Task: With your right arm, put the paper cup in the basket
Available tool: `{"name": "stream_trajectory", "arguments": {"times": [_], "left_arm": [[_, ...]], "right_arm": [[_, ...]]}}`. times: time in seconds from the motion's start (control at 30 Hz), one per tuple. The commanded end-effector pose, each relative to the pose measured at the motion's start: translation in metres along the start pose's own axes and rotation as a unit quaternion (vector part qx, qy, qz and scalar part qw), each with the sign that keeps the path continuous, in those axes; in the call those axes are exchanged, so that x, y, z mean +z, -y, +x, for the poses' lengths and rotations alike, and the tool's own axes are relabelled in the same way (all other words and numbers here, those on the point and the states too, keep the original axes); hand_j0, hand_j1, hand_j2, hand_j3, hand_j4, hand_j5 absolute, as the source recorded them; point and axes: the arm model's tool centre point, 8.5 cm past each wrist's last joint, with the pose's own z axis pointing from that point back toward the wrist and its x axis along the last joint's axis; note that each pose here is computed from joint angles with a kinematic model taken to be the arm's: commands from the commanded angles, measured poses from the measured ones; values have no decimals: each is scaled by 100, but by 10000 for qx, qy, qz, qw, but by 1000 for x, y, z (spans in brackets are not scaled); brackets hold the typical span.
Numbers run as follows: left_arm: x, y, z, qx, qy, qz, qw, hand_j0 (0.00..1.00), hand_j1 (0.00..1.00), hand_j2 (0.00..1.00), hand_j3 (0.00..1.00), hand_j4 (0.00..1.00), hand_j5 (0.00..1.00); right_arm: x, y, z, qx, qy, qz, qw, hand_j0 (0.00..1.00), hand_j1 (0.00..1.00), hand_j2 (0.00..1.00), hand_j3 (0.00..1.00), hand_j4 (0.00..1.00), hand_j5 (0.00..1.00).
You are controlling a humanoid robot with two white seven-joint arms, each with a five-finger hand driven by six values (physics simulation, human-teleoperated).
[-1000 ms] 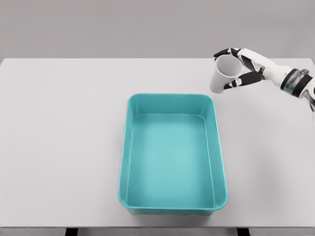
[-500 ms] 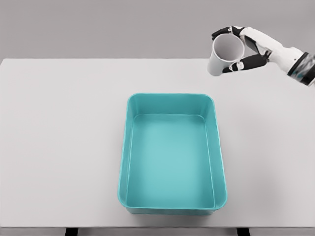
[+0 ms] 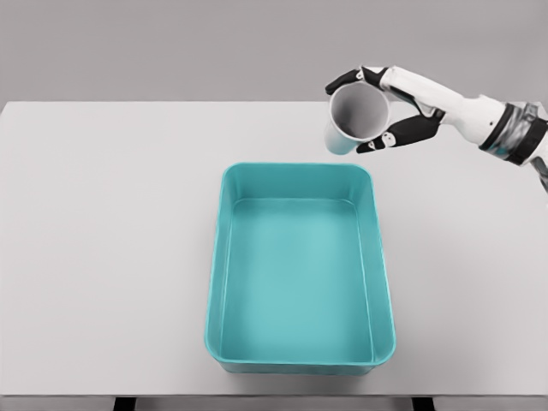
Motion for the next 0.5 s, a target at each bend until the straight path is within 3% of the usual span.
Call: {"name": "stream_trajectory", "arguments": {"times": [0.0,0.2,0.37,0.47], "left_arm": [[0,0,0,3,1,0,10000,100,100,100,100,100,100],[0,0,-1,4,-6,0,10000,100,100,100,100,100,100],[0,0,-1,4,-6,0,10000,100,100,100,100,100,100],[0,0,-1,4,-6,0,10000,100,100,100,100,100,100]], "right_arm": [[-2,-1,10,151,123,74,9998,76,76,76,76,76,76],[-6,-30,3,243,108,510,9983,76,76,76,76,76,76],[-13,-39,16,460,257,698,9962,76,76,76,76,76,76],[-11,-43,15,516,199,808,9952,76,76,76,76,76,76]]}}
